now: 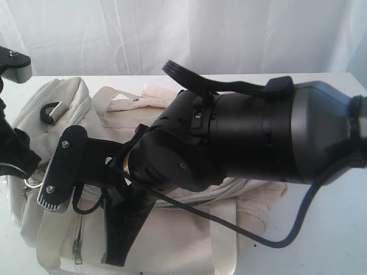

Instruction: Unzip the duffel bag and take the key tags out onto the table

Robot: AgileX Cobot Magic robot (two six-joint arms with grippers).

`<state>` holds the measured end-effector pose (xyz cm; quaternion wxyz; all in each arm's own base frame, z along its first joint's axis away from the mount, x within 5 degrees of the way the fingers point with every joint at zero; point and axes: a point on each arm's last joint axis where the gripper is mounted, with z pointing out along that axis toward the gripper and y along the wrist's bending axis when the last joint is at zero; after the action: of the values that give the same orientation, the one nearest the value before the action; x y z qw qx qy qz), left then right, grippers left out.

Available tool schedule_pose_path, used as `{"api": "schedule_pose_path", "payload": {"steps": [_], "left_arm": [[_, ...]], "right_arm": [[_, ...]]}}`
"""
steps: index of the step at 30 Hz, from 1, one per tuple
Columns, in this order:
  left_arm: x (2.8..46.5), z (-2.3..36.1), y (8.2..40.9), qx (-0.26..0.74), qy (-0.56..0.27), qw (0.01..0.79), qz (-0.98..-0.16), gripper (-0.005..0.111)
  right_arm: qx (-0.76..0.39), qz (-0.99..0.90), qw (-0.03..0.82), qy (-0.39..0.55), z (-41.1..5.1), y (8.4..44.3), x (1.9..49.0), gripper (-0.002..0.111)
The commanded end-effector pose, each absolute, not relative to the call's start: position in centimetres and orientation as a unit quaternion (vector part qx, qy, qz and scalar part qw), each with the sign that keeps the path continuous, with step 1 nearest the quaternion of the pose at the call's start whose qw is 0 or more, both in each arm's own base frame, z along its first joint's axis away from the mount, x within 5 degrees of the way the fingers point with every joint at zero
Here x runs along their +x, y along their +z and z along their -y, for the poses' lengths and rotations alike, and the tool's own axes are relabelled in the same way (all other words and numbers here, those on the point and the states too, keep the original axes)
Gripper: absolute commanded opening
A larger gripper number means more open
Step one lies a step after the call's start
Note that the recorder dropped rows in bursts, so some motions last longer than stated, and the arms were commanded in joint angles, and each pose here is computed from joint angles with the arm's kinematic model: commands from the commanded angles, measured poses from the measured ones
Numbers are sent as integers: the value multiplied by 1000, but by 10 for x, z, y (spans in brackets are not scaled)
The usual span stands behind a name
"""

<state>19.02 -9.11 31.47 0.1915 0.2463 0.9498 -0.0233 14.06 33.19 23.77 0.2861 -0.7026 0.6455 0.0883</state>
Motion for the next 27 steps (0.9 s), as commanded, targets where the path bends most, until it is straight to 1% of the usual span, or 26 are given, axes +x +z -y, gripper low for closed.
{"api": "schedule_pose_path", "payload": {"steps": [1,6,11,18,22,25,27], "left_arm": [[188,85,293,194,-69,174,-963,46],[189,91,276,196,-151,195,-949,46],[193,88,271,187,-159,220,-944,56],[193,100,278,214,-220,245,-920,56],[189,100,294,251,-219,234,-913,56],[188,100,307,257,-220,254,-906,56],[188,100,309,264,-219,257,-904,56]], "right_arm": [[-708,-657,249,75,-326,233,138,0],[-708,-657,249,75,-326,233,138,0],[-707,-655,256,78,-327,233,139,0],[-706,-654,259,79,-328,234,139,0],[-706,-654,259,79,-328,234,139,0],[-705,-655,260,80,-328,234,139,0],[-705,-654,262,81,-328,234,139,0]]}}
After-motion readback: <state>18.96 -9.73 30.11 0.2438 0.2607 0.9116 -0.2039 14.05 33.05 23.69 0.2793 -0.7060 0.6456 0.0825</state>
